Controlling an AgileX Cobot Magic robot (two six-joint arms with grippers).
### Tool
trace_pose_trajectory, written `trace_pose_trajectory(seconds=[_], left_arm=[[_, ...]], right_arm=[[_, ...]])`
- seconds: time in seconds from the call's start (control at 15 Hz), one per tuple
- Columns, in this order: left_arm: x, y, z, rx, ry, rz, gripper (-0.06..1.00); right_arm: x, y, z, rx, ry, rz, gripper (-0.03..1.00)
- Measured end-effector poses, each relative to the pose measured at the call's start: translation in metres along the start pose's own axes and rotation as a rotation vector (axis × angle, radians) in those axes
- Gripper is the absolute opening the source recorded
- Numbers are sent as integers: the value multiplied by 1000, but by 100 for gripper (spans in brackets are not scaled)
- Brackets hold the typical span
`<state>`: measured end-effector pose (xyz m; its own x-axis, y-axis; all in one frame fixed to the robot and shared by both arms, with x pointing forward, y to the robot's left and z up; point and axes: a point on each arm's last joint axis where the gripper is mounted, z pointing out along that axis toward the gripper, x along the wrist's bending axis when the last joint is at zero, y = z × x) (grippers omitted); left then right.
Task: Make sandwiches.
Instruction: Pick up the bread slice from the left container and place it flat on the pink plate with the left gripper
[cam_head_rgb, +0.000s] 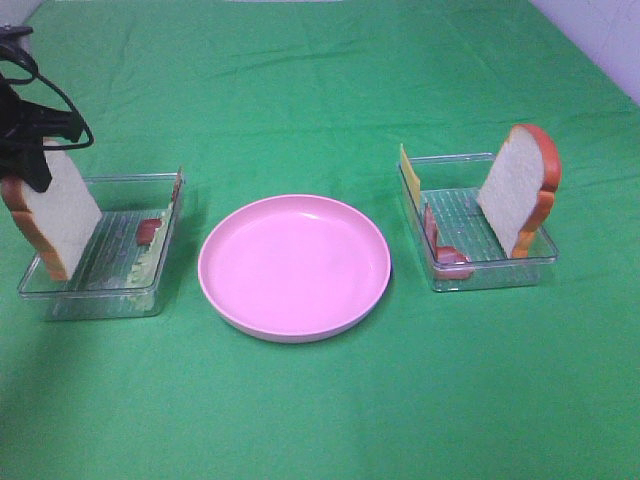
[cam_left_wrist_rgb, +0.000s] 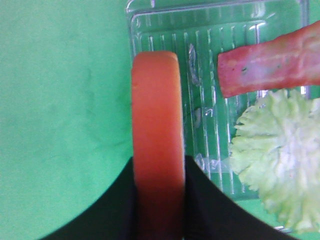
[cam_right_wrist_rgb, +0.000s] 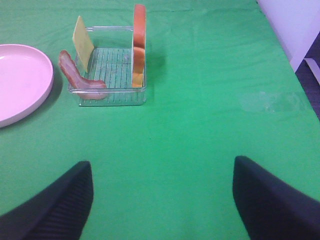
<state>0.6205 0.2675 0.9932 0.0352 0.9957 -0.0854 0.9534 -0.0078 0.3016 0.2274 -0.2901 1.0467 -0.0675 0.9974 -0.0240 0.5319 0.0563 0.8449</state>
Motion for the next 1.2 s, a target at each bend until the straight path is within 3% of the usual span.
trace_pose_trajectory(seconds=[0.33,0.4,0.47,0.6,0.8,1.07,1.13,1.2], left_arm=[[-15,-5,-84,-199,-123,-61,22],[-20,-8,-102,-245,-172,-77,22],[-30,-12,-127,-305,-292,-111,22],[-40,-12,-135,-328,-405,-111,22],[-57,-9,-131,-298,-616,-87,22],[-81,-6,-100,-187,-700,-73,22],[-106,-9,-72,-93,-715,-42,22],[-116,-11,-56,-54,-713,-27,22]], right_arm=[[0,0,0,0,0,0,73],[0,0,0,0,0,0,73],[0,0,0,0,0,0,73],[0,0,0,0,0,0,73],[0,0,0,0,0,0,73],[0,0,0,0,0,0,73],[0,0,0,0,0,0,73],[0,0,0,0,0,0,73]])
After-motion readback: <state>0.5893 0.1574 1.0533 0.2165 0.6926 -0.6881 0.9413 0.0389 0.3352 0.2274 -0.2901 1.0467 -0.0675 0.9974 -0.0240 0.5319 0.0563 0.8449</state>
